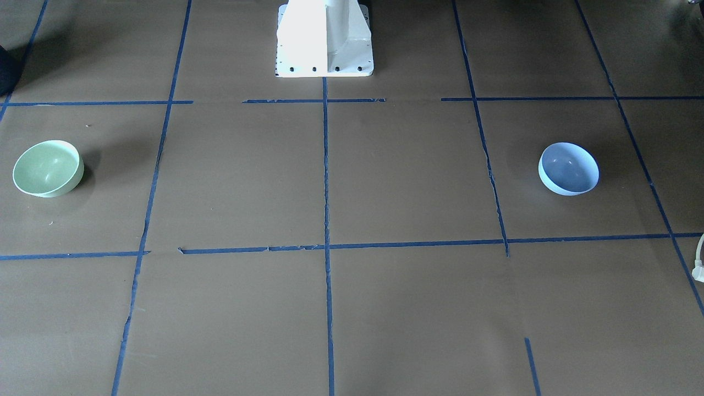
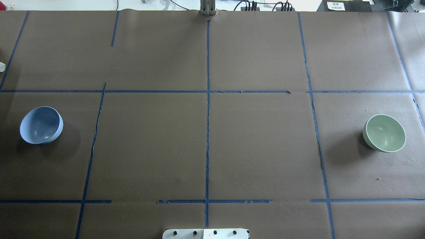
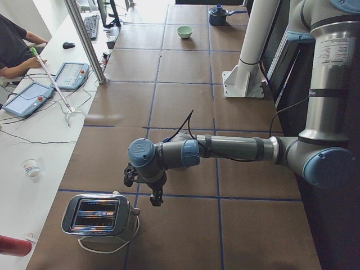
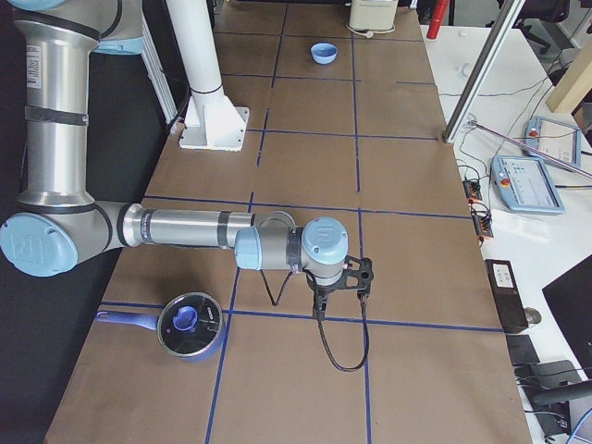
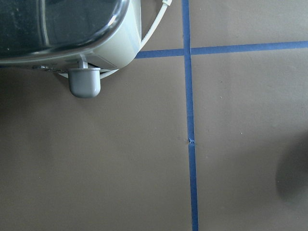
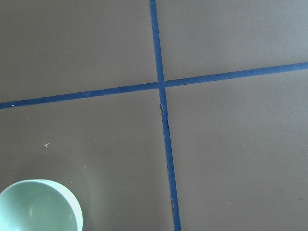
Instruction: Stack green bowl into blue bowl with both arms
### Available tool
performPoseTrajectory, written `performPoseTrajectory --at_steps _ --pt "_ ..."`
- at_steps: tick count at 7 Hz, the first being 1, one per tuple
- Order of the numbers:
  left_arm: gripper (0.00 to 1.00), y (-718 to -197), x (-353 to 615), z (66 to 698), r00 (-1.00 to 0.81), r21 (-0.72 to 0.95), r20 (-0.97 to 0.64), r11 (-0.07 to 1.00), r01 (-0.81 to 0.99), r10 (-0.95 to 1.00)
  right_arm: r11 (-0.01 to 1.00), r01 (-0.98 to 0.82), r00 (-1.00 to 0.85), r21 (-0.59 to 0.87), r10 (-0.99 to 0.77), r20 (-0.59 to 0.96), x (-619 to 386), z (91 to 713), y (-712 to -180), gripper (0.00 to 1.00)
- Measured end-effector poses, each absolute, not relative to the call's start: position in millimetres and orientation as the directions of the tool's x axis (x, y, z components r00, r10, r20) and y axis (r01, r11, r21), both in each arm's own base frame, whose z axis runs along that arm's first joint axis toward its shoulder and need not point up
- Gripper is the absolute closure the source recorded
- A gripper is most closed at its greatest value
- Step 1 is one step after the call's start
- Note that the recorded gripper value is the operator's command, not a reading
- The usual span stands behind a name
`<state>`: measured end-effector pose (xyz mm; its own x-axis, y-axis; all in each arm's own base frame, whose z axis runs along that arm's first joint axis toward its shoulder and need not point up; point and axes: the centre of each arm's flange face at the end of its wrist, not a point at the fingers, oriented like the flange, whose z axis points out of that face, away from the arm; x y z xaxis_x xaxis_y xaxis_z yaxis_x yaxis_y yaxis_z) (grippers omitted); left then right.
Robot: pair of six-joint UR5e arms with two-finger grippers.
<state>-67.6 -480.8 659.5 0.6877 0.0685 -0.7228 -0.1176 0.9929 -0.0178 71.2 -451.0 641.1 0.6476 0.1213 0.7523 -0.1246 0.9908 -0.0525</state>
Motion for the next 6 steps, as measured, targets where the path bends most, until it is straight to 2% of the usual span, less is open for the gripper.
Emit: performPoseTrajectory --at_steps 6 --pt "0.00 -483.7 -67.6 655.3 0.688 -0.007 -0.722 0.993 -0.118 0.077 0.991 -0.126 0.647 -0.050 0.120 0.753 71.3 639.5 -452.6 0.00"
